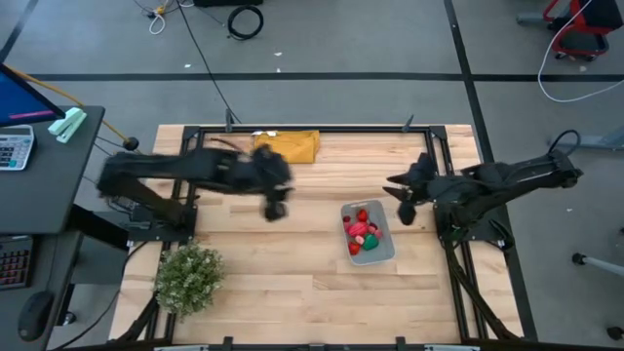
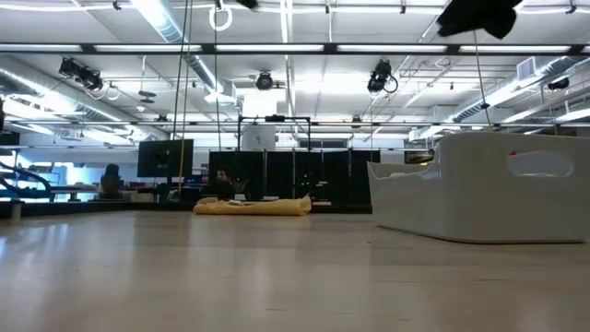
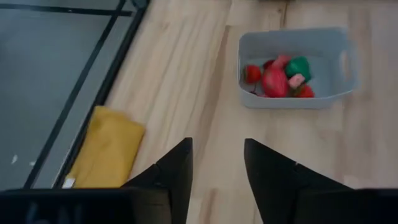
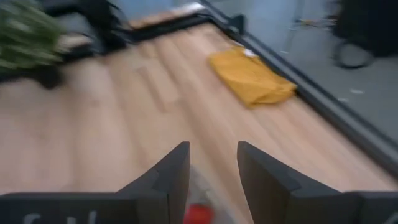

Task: Pick and placing Produce into tupperware
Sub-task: Return to Home Position

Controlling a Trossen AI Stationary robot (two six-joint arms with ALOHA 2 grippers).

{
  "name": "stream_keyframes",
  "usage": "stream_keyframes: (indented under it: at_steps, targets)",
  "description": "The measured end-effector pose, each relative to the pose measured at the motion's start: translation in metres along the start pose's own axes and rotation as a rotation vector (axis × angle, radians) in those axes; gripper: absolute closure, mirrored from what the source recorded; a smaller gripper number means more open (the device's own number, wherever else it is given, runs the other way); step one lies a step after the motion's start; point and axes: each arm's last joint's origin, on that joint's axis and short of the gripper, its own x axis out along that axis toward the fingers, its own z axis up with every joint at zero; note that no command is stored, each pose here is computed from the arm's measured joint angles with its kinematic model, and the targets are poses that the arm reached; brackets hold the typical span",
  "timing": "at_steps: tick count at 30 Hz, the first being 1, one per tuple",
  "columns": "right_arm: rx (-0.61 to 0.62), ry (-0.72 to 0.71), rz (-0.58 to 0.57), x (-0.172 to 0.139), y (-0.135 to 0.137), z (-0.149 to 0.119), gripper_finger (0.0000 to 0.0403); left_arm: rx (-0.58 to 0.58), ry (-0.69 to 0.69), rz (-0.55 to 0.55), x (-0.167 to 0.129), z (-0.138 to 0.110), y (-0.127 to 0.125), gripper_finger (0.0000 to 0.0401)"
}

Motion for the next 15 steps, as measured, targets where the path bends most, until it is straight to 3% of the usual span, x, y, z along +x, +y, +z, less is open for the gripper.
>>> stream_keyframes:
  at_steps: [7, 11, 15]
  targets:
    - [0.057, -0.080, 0.225, -0.046, -0.005, -0.007, 0.0258, -0.216, -0.094, 0.145, -0.118, -0.049, 0.046, 0.0260]
    - [0.013, -0.148, 0.108, -0.045, -0.005, -0.020, 0.0258, -0.352, -0.156, 0.151, -0.162, -0.090, 0.065, 0.0261]
    - [0.004, -0.193, -0.013, -0.038, -0.006, -0.029, 0.0257, -0.406, -0.187, 0.057, -0.161, -0.126, 0.067, 0.0256]
